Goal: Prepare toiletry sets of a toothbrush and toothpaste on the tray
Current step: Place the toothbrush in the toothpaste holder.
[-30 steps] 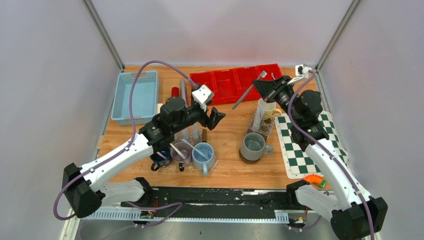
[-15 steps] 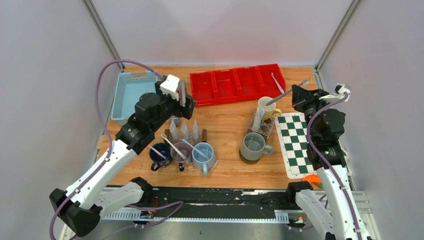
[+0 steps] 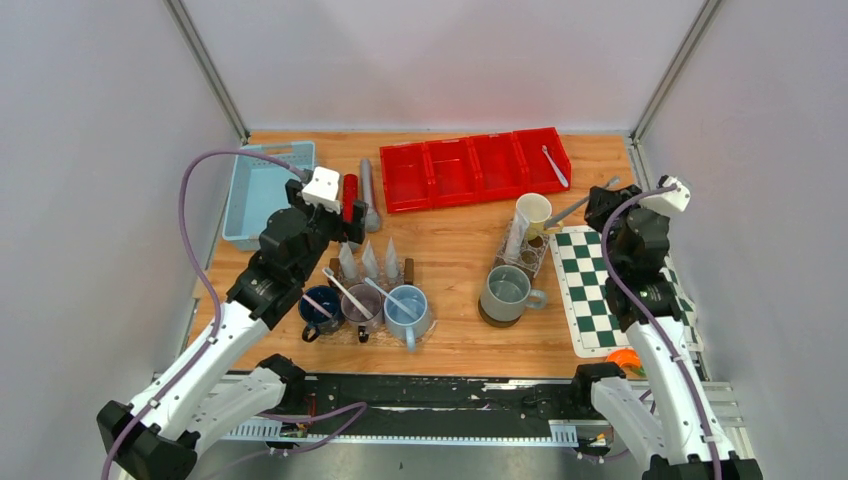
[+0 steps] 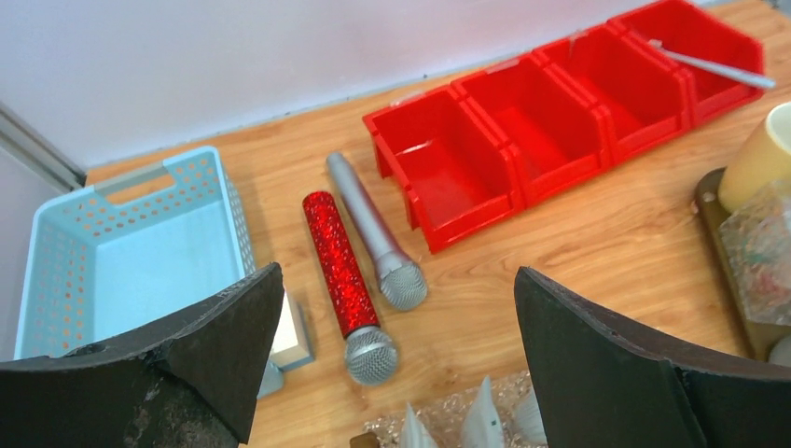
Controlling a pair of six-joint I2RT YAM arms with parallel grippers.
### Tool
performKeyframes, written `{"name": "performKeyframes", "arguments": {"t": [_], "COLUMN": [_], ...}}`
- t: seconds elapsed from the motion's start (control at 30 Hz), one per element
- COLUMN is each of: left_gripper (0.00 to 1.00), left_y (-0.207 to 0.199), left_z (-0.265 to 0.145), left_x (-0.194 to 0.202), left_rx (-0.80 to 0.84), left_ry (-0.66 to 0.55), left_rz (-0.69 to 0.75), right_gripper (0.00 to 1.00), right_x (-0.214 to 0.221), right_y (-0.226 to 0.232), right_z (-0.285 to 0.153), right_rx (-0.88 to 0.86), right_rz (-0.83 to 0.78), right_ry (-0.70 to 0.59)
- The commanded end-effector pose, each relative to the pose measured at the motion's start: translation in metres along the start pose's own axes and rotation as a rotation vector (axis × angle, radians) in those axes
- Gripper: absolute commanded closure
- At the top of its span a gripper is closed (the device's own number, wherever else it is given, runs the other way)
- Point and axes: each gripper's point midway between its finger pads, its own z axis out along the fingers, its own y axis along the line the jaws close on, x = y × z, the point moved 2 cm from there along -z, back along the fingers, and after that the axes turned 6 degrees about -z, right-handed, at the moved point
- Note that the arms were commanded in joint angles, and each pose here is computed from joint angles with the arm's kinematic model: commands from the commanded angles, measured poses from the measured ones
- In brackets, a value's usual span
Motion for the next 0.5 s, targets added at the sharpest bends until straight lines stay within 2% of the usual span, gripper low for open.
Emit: {"name": "performKeyframes", "arguments": {"t": [0.0, 0.3, 0.47], "left_gripper": [0.00, 0.00, 0.00], "left_y": [0.009, 0.014, 0.014], "left_z": [-0.001, -0.006, -0.006], "left_x": [-0.016, -0.020, -0.020], "left_rx": [-0.046, -0.064, -0.065], "left_ry": [-0.097, -0.145, -0.148], "left_rz": [0.009, 0.017, 0.023], "right_gripper": [1.00, 1.00, 1.00], "right_x": [0.015, 0.052, 0.059], "right_y": [-0.009, -0.019, -0.018], "right_z": [0.008, 0.026, 0.034], "right_rx": [0.023, 0.023, -0.001], "right_rz": [-0.016, -0.026, -0.013], "right_ry": [0.033, 0.114, 0.106]}}
